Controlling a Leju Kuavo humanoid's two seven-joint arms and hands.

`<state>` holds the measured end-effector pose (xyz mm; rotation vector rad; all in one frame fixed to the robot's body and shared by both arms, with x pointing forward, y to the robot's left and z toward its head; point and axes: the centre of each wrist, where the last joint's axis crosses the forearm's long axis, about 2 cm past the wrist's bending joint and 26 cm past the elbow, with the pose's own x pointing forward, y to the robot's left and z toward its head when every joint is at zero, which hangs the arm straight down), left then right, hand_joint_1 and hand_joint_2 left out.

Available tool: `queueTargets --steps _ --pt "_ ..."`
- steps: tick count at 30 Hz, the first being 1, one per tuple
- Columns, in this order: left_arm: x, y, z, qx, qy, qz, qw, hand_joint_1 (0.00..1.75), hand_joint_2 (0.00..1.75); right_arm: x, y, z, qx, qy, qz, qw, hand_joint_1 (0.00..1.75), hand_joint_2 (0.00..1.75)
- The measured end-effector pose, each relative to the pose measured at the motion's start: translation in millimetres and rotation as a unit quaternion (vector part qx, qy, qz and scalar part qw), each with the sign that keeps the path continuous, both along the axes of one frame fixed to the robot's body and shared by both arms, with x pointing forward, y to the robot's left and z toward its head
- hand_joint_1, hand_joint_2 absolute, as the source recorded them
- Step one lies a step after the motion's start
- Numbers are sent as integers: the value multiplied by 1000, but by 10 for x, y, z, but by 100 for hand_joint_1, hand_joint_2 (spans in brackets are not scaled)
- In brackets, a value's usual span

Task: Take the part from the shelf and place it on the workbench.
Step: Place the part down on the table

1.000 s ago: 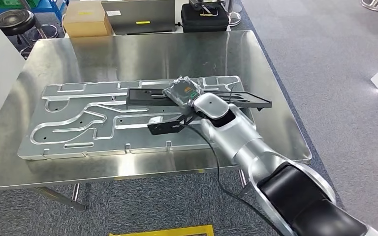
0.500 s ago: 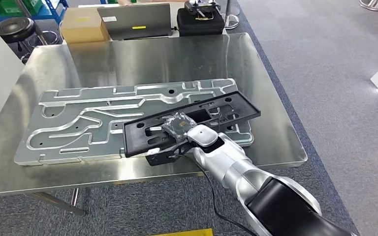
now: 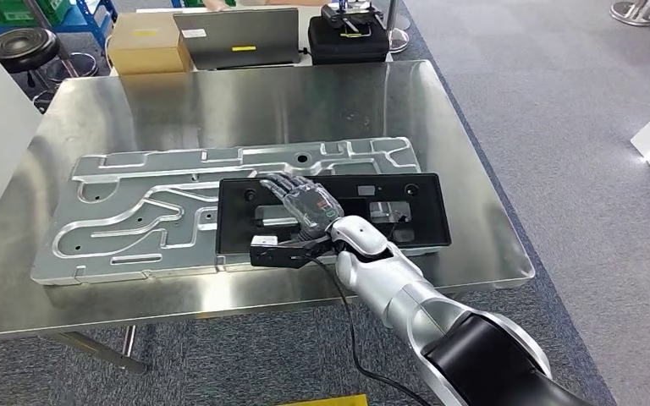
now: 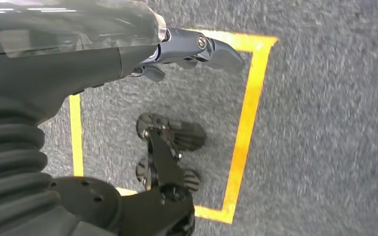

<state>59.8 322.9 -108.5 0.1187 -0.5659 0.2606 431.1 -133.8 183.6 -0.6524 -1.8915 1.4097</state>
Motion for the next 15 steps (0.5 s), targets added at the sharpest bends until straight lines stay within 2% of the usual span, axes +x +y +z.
queueTargets --steps 4,8,11,15 --pt "-18 -1 -3 0 2 -2 1000 0 0 20 -141 132 147 -83 -4 986 0 0" --pt "-64 -10 -9 -1 4 3 1000 0 0 -54 -488 356 252 -151 -29 956 0 0" --pt "-107 -39 -16 -4 4 12 1000 0 0 -181 -831 562 292 -222 -42 930 0 0" --pt "-148 -44 -22 -8 -6 32 999 0 0 -495 -1344 667 302 -328 -83 891 0 0"
